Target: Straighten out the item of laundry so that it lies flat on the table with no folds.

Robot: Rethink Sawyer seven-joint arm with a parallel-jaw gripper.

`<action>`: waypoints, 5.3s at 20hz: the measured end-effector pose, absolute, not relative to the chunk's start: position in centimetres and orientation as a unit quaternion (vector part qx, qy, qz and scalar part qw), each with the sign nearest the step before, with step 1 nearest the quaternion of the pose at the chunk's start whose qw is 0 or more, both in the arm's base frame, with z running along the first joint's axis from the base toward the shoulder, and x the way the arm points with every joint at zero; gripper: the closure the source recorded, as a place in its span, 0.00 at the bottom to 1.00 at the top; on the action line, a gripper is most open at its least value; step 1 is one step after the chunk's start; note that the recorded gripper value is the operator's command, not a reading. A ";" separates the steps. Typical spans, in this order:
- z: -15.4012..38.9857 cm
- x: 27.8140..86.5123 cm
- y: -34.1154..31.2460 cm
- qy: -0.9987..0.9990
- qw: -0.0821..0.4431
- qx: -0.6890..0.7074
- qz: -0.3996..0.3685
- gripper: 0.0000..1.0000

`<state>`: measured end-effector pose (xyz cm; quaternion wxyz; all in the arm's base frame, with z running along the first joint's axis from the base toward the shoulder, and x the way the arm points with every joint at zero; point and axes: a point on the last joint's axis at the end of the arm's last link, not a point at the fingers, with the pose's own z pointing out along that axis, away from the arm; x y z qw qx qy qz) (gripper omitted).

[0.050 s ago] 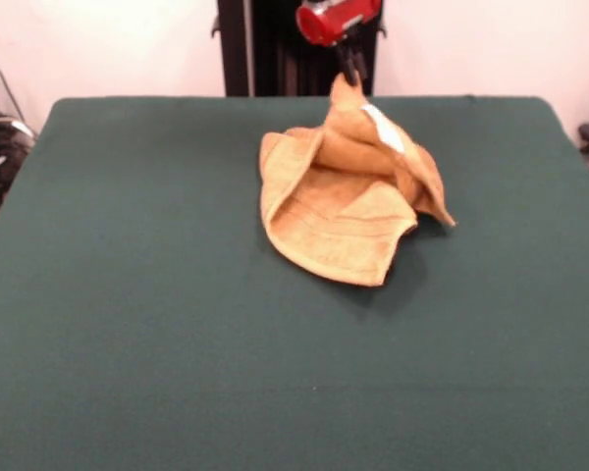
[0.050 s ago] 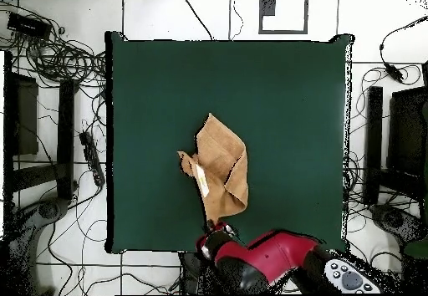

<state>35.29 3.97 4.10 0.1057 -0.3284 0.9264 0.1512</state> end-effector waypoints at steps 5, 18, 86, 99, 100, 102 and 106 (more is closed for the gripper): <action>4.4 33.0 4.3 0.916 0.097 -0.355 0.160 1.00; 5.2 28.1 2.3 0.903 0.084 -0.385 0.169 1.00; -5.7 25.1 -10.0 0.866 0.344 -0.361 0.043 1.00; -4.9 24.9 -10.2 0.854 0.313 -0.414 0.028 0.00; -4.8 24.9 -10.0 0.852 0.310 -0.420 0.029 0.00; -4.7 24.9 -9.9 0.850 0.306 -0.428 0.029 0.00; -4.0 24.5 -9.1 0.848 0.289 -0.443 0.031 0.00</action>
